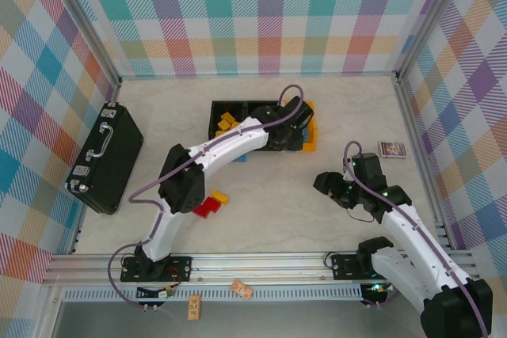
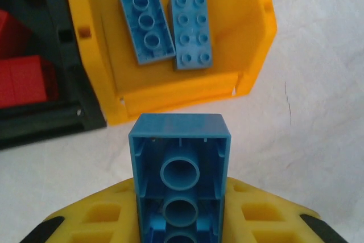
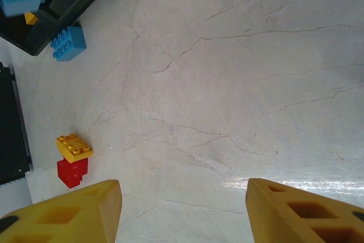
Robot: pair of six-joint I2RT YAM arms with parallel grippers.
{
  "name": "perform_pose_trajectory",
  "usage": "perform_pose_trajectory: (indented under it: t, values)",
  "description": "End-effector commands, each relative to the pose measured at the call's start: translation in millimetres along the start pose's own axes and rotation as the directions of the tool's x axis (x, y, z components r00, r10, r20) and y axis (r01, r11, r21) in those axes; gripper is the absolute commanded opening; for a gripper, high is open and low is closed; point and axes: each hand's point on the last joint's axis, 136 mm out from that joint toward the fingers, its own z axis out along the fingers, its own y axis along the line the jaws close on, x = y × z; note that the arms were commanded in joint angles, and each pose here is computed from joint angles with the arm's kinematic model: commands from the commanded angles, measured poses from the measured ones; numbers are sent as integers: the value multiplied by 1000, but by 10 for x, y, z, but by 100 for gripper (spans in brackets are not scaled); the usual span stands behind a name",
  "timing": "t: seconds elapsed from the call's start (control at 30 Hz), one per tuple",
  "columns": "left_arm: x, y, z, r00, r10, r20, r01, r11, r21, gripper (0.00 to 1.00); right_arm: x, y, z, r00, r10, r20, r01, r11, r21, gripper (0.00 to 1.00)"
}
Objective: Sort the legos into containers by color
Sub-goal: Place the lego in the container.
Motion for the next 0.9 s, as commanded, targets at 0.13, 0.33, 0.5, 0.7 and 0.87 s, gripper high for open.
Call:
perform_pose_trajectory:
  t: [0.13,0.33,0.5,0.7,0.87]
  values:
    - [-318,-32,323,1000,13,-8,-13,1000,13,28,-28,-27,14,1000,14,1,-14,1000,17,60]
    - [-570,4,590,999,-43,20,42,998,46,29,-43,-46,19,1000,12,0,-12,999,31,60]
    - [-729,3,680,995,-80,51,75,992,97,30,-59,-46,40,1000,12,-8,-12,999,38,60]
    - [-826,-47,693,993,-86,74,77,989,127,33,-63,-44,59,1000,15,-12,-14,999,38,60]
    - [-858,-66,644,992,-93,85,81,988,135,52,-57,-41,60,1000,16,-15,-16,999,35,60]
